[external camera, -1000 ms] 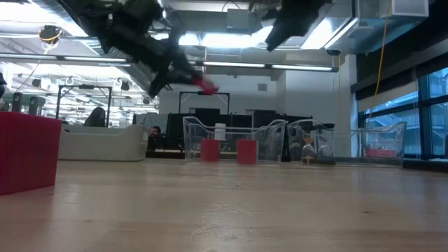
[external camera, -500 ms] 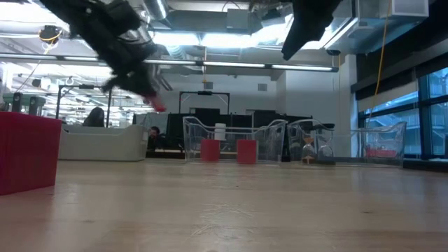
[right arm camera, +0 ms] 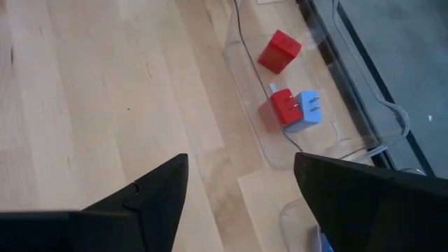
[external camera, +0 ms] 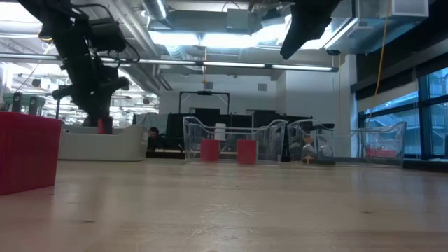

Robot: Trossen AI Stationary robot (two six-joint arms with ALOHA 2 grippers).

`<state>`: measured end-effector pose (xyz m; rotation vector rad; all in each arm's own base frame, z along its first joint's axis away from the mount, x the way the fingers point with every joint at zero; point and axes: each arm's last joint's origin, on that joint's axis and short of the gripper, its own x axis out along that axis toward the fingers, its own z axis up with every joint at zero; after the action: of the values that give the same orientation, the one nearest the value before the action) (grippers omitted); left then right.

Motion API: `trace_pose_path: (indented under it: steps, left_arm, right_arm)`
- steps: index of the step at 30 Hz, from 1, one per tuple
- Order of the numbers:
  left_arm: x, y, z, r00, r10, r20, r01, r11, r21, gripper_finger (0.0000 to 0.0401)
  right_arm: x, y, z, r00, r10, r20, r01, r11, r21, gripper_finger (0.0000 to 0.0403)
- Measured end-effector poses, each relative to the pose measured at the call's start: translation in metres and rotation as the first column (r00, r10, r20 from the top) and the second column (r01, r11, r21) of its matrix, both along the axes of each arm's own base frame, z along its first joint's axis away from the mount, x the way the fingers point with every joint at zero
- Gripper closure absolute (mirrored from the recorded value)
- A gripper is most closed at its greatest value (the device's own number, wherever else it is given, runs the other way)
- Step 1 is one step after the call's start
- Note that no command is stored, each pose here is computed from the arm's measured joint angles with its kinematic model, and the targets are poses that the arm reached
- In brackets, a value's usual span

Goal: Pick & Place Office items
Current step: Put the red digital timer into the gray bin, then put the red adapter into the left transparent bin

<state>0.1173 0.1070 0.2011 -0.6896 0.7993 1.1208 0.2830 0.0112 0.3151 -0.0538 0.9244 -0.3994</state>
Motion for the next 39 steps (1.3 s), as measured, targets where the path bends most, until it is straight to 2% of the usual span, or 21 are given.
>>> trace_pose_path:
  steps: [7, 16, 26, 33, 39]
  left_arm:
    - [-0.004, -0.004, -0.014, 0.999, -0.001, -0.036, 0.000, 0.999, -0.034, 0.0329]
    - [-0.004, -0.003, -0.013, 0.999, 0.005, -0.038, -0.006, 1.000, -0.023, 0.0327]
    - [-0.004, -0.003, -0.013, 0.999, 0.005, -0.034, -0.005, 1.000, -0.020, 0.0273]
    - [0.004, 0.003, 0.022, 0.998, -0.048, 0.029, 0.047, 0.997, 0.054, 0.0240]
    - [0.012, 0.000, 0.053, 0.961, -0.180, 0.208, 0.172, 0.983, 0.059, 0.0231]
  right_arm:
    - [0.000, 0.000, 0.000, 1.000, -0.006, 0.003, 0.006, 1.000, 0.004, 0.0141]
    - [0.000, 0.000, 0.000, 1.000, -0.015, 0.008, 0.015, 1.000, 0.016, 0.0141]
    - [0.000, 0.000, 0.000, 1.000, -0.013, 0.007, 0.012, 1.000, 0.019, 0.0140]
    - [0.000, 0.000, 0.000, 1.000, -0.011, 0.007, 0.010, 1.000, 0.022, 0.0140]
    - [0.001, 0.001, 0.000, 1.000, 0.002, 0.012, -0.002, 0.999, 0.041, 0.0140]
